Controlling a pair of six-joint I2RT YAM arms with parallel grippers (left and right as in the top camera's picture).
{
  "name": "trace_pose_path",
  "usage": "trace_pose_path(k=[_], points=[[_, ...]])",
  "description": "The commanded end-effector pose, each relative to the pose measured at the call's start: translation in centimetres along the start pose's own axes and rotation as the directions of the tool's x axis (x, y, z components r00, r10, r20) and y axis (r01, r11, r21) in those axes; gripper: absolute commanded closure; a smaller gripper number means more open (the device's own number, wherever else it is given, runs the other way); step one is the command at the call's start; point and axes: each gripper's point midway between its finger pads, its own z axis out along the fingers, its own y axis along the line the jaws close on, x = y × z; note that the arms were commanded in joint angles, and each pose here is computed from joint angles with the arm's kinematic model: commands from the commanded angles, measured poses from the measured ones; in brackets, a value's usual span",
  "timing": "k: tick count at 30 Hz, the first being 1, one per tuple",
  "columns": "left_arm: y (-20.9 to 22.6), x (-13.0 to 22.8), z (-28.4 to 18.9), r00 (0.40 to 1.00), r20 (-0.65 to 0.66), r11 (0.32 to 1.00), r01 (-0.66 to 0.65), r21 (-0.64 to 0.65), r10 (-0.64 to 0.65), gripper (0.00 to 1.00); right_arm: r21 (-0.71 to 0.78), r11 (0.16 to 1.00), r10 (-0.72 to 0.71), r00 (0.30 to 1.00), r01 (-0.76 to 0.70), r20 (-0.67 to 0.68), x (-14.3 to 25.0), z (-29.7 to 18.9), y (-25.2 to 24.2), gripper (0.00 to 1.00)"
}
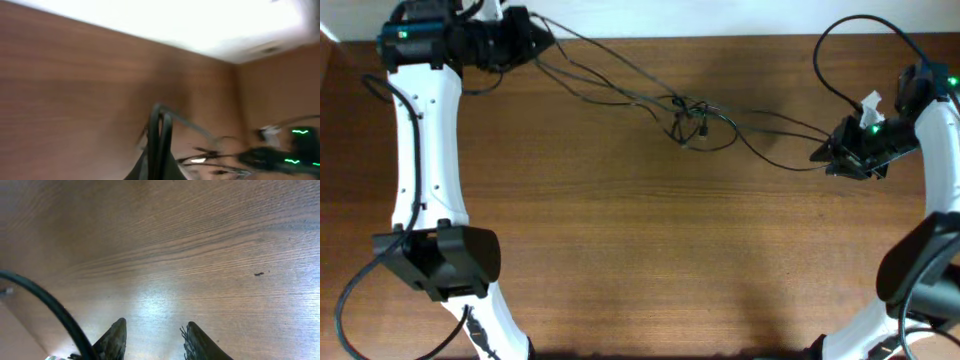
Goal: Untangle cables
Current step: 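Release the stretched cables onto the table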
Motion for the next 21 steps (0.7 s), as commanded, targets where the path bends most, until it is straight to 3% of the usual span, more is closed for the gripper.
trace_pose_path(k=[1, 4, 6, 9, 11, 15, 18, 21], points=[[5.3, -0.8, -1.9, 0.992, 0.021, 0.94, -0.111, -0.321, 0.124, 1.0, -0.006, 0.999, -0.049, 0.985, 0.05, 0.167, 0.8, -5.7, 0.5, 0.96], [9.6, -0.5, -4.0, 0.994, 0.009, 0.82, -0.083, -0.566, 0.106, 1.0, -0.005, 1.0, -0.025, 0.949, 0.028, 0.315, 1.7, -10.6, -0.4, 0.96], [11.2, -0.7, -5.3, 0.994, 0.012, 0.747, -0.073, -0.661, 0.108, 0.99, -0.007, 0.999, 0.033, 0.909, -0.033, 0.415, 2.4, -13.9, -2.2, 0.96], [12.1, -0.9, -6.1, 0.993, 0.018, 0.699, -0.066, -0.712, 0.113, 0.89, -0.058, 0.989, 0.144, 0.869, -0.133, 0.472, 3.4, -16.5, -5.0, 0.96], [12.1, -0.9, -6.1, 0.993, 0.018, 0.7, -0.066, -0.712, 0.113, 0.78, -0.101, 0.983, 0.181, 0.864, -0.151, 0.469, 3.6, -16.9, -5.4, 0.96], [11.7, -0.6, -5.7, 0.994, 0.009, 0.723, -0.072, -0.687, 0.107, 0.77, -0.095, 0.988, 0.149, 0.879, -0.119, 0.453, 3.8, -16.4, -4.6, 0.96], [10.4, -0.2, -4.6, 0.995, -0.005, 0.783, -0.083, -0.616, 0.101, 0.87, -0.081, 0.996, 0.072, 0.905, -0.041, 0.42, 3.9, -15.2, -2.3, 0.96], [7.3, 0.9, -2.5, 0.973, -0.1, 0.871, -0.23, -0.435, 0.207, 0.94, -0.074, 0.994, -0.043, 0.93, 0.075, 0.364, 4.5, -13.2, 1.5, 0.96]])
